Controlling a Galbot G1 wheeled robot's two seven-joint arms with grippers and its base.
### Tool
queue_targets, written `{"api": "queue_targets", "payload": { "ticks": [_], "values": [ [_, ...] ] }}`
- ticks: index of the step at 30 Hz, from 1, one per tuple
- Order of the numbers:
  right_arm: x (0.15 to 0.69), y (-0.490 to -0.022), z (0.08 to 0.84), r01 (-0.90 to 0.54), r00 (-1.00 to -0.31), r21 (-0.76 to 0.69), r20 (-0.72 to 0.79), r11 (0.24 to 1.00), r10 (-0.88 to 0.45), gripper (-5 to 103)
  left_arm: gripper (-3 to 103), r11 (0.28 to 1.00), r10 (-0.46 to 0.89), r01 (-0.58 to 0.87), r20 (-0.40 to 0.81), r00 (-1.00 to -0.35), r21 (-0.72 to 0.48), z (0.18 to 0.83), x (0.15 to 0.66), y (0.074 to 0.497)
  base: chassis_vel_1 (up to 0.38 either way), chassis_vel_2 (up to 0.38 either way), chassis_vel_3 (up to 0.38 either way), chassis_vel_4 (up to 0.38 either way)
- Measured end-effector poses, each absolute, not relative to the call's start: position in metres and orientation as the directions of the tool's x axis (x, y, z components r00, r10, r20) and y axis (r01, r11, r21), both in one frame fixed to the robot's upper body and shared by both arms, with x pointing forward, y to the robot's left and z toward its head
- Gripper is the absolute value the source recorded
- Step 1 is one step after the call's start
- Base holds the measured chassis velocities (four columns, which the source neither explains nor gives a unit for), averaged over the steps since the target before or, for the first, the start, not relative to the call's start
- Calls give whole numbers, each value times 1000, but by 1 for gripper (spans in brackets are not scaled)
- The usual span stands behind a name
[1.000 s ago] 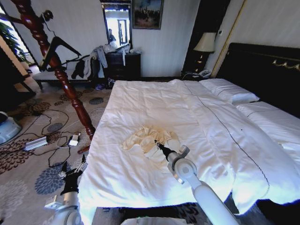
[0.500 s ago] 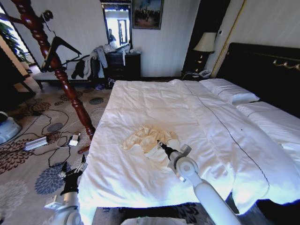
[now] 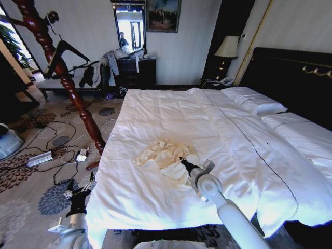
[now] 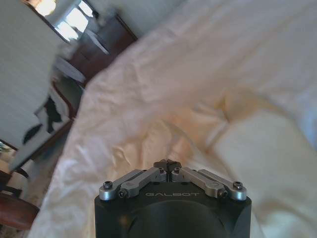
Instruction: Pick up the clothes from the bed and hang them on the clothes hanger.
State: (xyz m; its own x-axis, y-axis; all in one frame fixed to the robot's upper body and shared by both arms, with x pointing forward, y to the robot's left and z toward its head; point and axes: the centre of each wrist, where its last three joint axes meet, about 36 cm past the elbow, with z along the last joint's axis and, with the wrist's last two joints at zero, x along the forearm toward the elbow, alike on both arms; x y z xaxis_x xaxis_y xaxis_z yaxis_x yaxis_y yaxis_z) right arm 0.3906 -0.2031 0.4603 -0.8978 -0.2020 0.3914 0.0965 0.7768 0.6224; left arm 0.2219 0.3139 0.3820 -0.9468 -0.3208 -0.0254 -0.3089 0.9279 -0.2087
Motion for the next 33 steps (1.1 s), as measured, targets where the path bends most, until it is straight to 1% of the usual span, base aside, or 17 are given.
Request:
{"api": "queue_targets", "payload": {
  "ticks": [4,7,8,9,10,11,13,14,15,17,18,22,24,27,30,32,33],
  "values": [
    [386,-212,469,14,-929,620,299,784,-220,0,100,929,-317,-305,-28,-948,-208,383,222,313,0,0,0,0],
    [385,-214,472,-3,-934,620,279,785,-224,0,100,930,-316,-304,-29,-948,-208,383,222,313,0,0,0,0],
    [384,-228,495,-166,-960,608,81,777,-269,0,100,935,-305,-292,-40,-951,-204,387,224,313,0,0,0,0],
    [387,-239,517,-295,-948,574,-74,764,-311,0,100,938,-296,-281,-49,-954,-201,390,225,312,0,0,0,0],
    [387,-239,517,-295,-948,574,-74,764,-311,0,100,938,-296,-281,-49,-954,-201,390,225,312,0,0,0,0],
    [389,-245,535,-373,-926,544,-166,752,-339,0,100,941,-288,-272,-56,-956,-200,393,226,312,0,0,0,0],
    [394,-265,592,-542,-838,422,-337,727,-429,0,100,950,-260,-242,-70,-963,-199,400,228,311,0,0,0,0],
    [395,-270,611,-584,-806,382,-374,716,-458,0,100,952,-249,-231,-73,-966,-201,403,229,310,0,0,0,0],
    [395,-270,611,-584,-806,382,-374,716,-458,0,100,952,-249,-231,-73,-966,-201,403,229,310,0,0,0,0],
    [394,-278,670,-695,-700,273,-467,665,-540,0,100,958,-213,-191,-84,-974,-213,413,232,310,0,0,0,0],
    [393,-277,688,-723,-667,250,-497,645,-555,0,100,960,-201,-178,-88,-976,-218,416,233,311,0,0,0,0],
    [386,-273,731,-787,-585,218,-560,577,-586,0,100,961,-156,-128,-98,-983,-246,426,237,314,0,0,0,0],
    [376,-264,760,-829,-525,196,-598,524,-606,0,100,959,-74,-44,-95,-993,-280,431,239,317,0,0,0,0],
    [373,-260,762,-833,-515,180,-595,522,-617,0,100,959,-21,5,-89,-996,-285,431,241,316,0,0,0,0],
    [379,-259,735,-795,-564,146,-537,589,-627,0,100,954,143,150,-45,-989,-260,419,247,305,0,0,0,0],
    [381,-260,729,-787,-576,151,-527,598,-625,0,100,951,170,174,-39,-985,-254,417,249,303,0,0,0,0],
    [384,-260,720,-776,-594,160,-512,610,-621,0,100,944,220,220,-28,-975,-247,413,252,296,0,0,0,0]
  ]
}}
